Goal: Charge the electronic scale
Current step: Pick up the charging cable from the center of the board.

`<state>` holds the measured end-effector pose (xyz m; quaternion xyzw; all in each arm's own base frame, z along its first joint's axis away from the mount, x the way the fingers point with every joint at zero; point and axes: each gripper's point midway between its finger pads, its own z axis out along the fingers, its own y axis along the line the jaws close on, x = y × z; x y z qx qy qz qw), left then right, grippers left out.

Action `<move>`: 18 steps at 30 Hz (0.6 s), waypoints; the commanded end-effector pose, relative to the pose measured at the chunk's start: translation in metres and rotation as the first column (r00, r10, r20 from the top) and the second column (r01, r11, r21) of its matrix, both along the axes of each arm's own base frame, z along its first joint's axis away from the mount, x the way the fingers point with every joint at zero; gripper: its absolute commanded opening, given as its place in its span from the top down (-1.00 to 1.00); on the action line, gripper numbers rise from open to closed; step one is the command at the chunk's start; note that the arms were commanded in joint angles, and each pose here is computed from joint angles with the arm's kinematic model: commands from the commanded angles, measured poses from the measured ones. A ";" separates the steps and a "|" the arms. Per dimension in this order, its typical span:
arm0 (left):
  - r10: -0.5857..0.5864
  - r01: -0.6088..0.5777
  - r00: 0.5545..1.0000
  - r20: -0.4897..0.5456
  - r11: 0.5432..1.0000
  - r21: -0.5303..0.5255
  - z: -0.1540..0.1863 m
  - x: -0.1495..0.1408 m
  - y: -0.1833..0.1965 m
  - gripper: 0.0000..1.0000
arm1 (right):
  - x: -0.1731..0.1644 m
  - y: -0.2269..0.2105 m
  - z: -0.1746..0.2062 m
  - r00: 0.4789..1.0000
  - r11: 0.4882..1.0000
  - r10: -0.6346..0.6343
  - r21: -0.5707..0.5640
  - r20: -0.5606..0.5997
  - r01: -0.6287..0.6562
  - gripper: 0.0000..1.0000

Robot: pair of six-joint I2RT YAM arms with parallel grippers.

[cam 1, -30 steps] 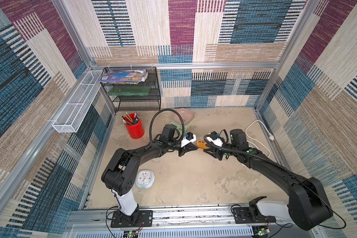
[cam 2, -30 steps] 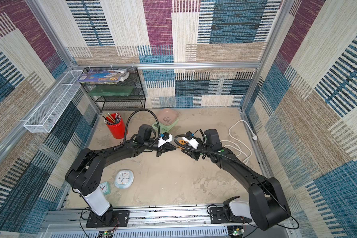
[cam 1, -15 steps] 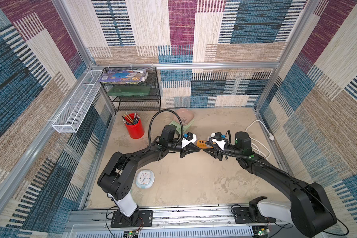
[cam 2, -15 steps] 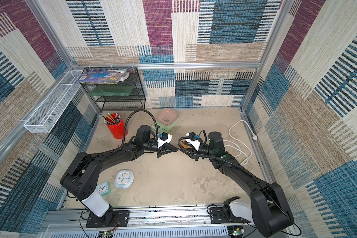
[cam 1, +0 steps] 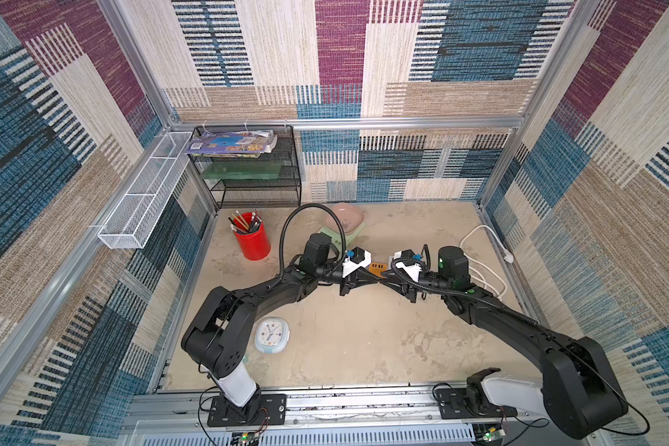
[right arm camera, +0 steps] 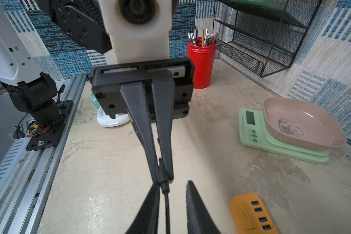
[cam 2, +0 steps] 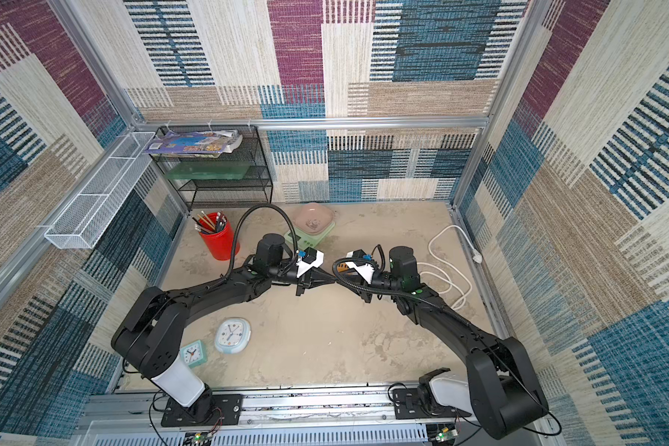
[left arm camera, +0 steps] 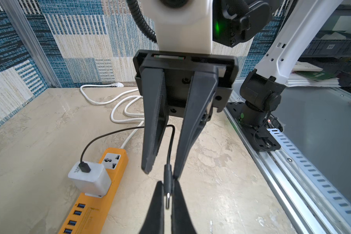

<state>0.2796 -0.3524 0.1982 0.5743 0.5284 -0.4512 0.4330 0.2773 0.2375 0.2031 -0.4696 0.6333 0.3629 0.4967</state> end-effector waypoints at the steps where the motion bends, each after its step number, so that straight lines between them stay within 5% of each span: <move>1: -0.009 0.009 1.000 0.003 1.000 -0.007 0.003 -0.001 -0.002 0.90 | -0.002 0.003 0.003 0.999 0.999 0.036 0.004 0.014 -0.036 0.58; 14: -0.014 0.014 1.000 0.001 1.000 0.014 0.000 0.000 -0.007 0.86 | -0.005 0.003 0.008 0.998 0.998 0.053 0.012 0.026 -0.054 0.91; 18: -0.003 0.003 1.000 0.000 1.000 0.029 -0.003 0.002 -0.008 0.62 | -0.001 0.000 0.008 0.999 0.999 0.045 0.022 -0.001 -0.045 0.99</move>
